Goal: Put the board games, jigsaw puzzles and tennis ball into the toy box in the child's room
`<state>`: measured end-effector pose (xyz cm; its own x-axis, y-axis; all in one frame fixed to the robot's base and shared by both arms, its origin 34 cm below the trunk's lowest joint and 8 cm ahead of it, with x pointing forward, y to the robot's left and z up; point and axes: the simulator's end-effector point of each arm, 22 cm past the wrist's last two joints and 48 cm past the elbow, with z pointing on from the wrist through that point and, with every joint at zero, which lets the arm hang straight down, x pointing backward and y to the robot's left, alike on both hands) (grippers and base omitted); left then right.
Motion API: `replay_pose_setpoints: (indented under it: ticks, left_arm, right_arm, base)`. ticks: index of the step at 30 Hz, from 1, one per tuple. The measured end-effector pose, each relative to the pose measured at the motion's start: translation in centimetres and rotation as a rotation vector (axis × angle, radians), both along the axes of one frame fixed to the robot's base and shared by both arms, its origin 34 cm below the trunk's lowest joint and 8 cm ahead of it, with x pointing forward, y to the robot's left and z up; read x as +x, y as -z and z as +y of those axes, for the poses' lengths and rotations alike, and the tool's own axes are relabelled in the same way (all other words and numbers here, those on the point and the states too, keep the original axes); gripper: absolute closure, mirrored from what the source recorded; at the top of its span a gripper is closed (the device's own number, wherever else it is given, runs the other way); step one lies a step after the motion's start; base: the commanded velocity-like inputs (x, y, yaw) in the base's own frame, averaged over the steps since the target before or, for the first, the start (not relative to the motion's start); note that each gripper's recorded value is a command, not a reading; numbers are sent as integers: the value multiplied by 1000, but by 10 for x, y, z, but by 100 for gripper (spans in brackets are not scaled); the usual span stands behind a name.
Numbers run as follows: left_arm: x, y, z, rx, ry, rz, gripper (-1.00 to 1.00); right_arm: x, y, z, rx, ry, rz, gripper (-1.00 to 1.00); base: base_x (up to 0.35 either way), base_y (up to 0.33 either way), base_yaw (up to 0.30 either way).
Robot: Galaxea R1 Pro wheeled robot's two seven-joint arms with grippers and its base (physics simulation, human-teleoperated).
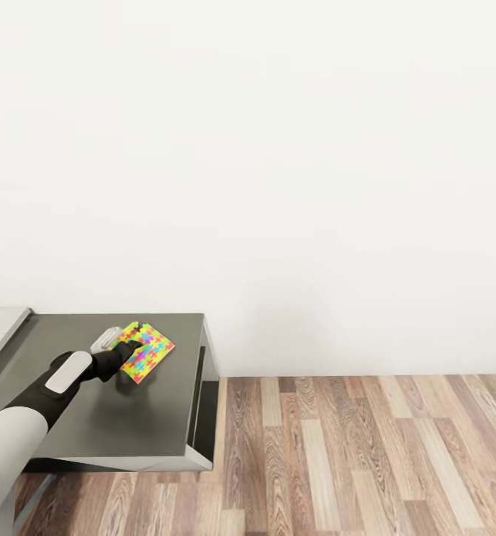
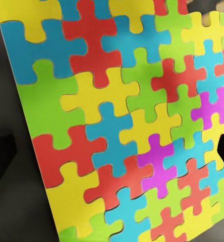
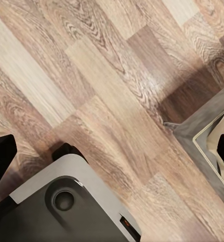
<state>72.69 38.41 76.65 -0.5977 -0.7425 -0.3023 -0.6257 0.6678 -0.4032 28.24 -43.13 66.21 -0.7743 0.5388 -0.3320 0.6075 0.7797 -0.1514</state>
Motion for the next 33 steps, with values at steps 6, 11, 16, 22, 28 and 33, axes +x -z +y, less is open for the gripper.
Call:
replay_pose_setpoints:
  ticks: [6,11,16,22,28,33]
  left_arm:
    - [0,0,0,0,0,0,-100]
    - [0,0,0,0,0,1,-100]
    - [-3,0,2,2,-5,7,-100]
    - [-7,1,6,5,-14,17,-100]
    - [-10,0,9,19,-9,24,-100]
    - [-10,-1,9,19,-9,23,-100]
  right_arm:
    - [0,0,0,0,0,0,-100]
    - [0,0,0,0,0,0,-100]
    - [2,-1,0,0,0,-6,-100]
    - [5,-3,0,0,0,-15,-100]
    - [8,-4,0,0,0,-23,-100]
    - [9,-4,0,0,0,-25,-100]
  base:
    - [0,54,0]
    - [0,53,0]
    - [0,8,0]
    - [0,0,0]
    - [27,0,0]
    - [117,0,0]
